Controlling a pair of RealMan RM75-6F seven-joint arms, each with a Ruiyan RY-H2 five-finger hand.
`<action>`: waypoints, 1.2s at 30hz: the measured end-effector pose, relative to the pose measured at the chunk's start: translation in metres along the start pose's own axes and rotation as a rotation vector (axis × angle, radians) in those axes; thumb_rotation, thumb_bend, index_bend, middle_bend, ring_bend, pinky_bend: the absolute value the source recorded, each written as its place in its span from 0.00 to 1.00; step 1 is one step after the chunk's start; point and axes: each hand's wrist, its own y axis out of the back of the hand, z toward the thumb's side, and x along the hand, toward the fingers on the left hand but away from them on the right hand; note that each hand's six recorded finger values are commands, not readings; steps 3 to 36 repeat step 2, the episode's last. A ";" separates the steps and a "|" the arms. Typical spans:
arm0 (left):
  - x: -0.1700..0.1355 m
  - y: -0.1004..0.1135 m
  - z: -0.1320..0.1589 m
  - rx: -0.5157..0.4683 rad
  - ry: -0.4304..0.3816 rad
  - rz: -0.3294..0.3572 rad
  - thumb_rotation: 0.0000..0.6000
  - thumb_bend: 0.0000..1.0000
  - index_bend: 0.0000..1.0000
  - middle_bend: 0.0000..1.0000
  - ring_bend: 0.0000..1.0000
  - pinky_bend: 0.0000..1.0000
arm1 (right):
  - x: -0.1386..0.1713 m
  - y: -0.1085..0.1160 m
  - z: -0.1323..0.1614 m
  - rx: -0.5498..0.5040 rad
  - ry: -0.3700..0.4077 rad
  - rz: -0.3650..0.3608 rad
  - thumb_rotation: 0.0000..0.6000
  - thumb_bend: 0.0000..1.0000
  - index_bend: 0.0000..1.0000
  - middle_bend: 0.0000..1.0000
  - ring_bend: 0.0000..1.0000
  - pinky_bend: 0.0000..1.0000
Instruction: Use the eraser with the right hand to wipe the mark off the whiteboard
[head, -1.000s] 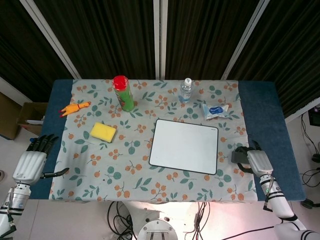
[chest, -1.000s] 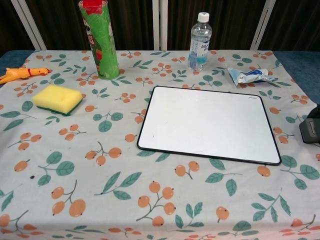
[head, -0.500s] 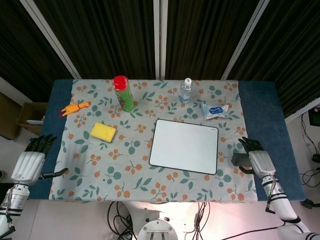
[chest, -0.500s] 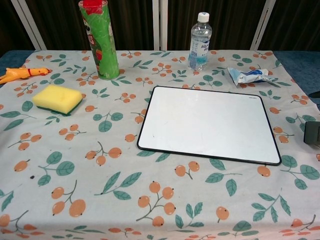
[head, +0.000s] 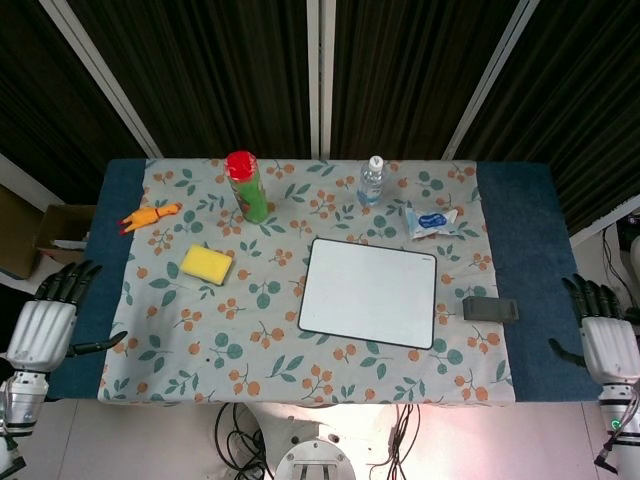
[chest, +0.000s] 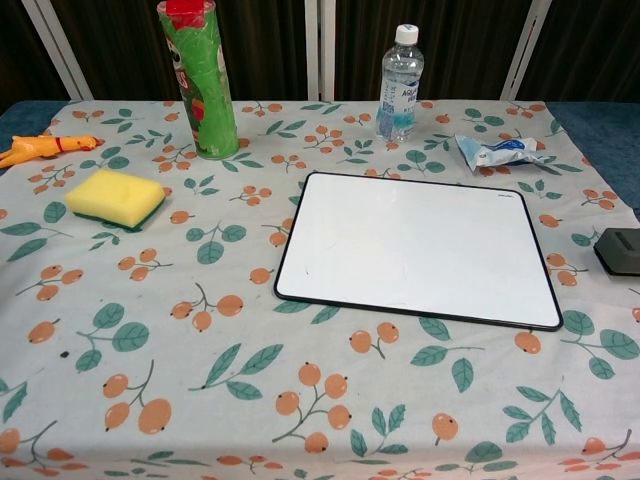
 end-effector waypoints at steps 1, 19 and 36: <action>-0.001 0.001 -0.002 0.002 0.004 0.002 0.41 0.06 0.11 0.08 0.06 0.16 | 0.003 0.003 -0.006 0.000 -0.029 -0.017 1.00 0.10 0.00 0.00 0.00 0.00; -0.001 0.001 -0.003 0.003 0.008 0.001 0.41 0.06 0.11 0.08 0.06 0.16 | 0.006 0.008 -0.014 -0.004 -0.069 -0.041 1.00 0.10 0.00 0.00 0.00 0.00; -0.001 0.001 -0.003 0.003 0.008 0.001 0.41 0.06 0.11 0.08 0.06 0.16 | 0.006 0.008 -0.014 -0.004 -0.069 -0.041 1.00 0.10 0.00 0.00 0.00 0.00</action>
